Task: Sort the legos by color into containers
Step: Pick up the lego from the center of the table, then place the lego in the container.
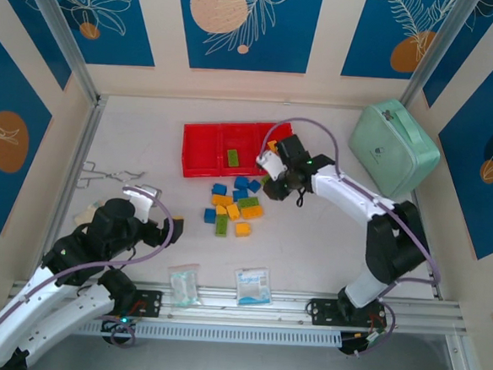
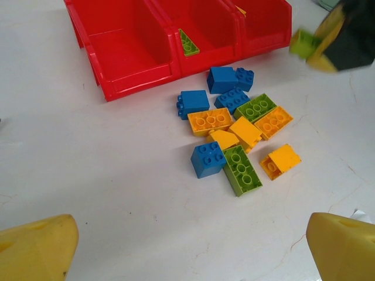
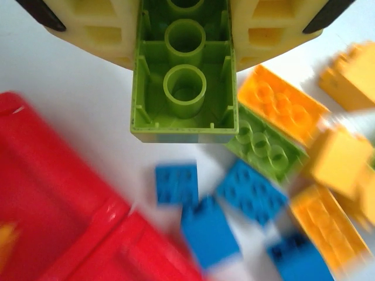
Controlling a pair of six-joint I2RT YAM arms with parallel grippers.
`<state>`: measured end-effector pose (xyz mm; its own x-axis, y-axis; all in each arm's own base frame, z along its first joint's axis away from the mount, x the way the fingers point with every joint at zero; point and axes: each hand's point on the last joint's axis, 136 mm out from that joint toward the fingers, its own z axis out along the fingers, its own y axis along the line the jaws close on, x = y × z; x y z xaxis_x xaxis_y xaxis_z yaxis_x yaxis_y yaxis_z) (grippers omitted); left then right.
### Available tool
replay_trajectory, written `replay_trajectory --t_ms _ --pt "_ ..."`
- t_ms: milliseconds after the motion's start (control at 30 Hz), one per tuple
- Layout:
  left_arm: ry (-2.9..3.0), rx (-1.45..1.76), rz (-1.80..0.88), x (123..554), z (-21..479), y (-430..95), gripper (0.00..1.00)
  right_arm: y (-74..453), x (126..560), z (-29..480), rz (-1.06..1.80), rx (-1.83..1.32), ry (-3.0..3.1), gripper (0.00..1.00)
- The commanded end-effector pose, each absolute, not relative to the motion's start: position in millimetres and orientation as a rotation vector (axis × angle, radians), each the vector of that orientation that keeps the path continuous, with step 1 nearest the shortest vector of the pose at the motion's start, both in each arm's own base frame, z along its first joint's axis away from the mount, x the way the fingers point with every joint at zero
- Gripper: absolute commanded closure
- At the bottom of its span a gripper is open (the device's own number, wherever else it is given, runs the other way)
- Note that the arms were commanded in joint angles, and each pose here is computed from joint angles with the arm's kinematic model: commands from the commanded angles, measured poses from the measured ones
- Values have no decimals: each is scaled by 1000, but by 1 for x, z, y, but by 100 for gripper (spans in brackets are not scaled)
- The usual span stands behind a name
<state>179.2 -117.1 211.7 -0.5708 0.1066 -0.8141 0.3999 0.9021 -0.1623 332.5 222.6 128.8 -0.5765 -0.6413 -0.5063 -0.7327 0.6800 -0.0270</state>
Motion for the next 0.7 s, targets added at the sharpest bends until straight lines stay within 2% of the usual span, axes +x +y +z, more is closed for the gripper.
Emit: replay_trajectory --t_ms 0,67,200,333,667 --pt "2146 373 -410 179 214 -118 1 250 355 184 454 -822 2333 92" --pt "2149 375 -409 179 214 -118 1 255 375 186 434 -728 2372 100" --pt "2146 370 -409 179 215 -117 1 267 414 173 440 -501 2551 100" --pt "2140 366 -406 179 216 -116 1 286 443 159 438 -401 2621 100" --pt "2133 341 -390 180 218 -112 1 306 465 105 341 -312 2739 100"
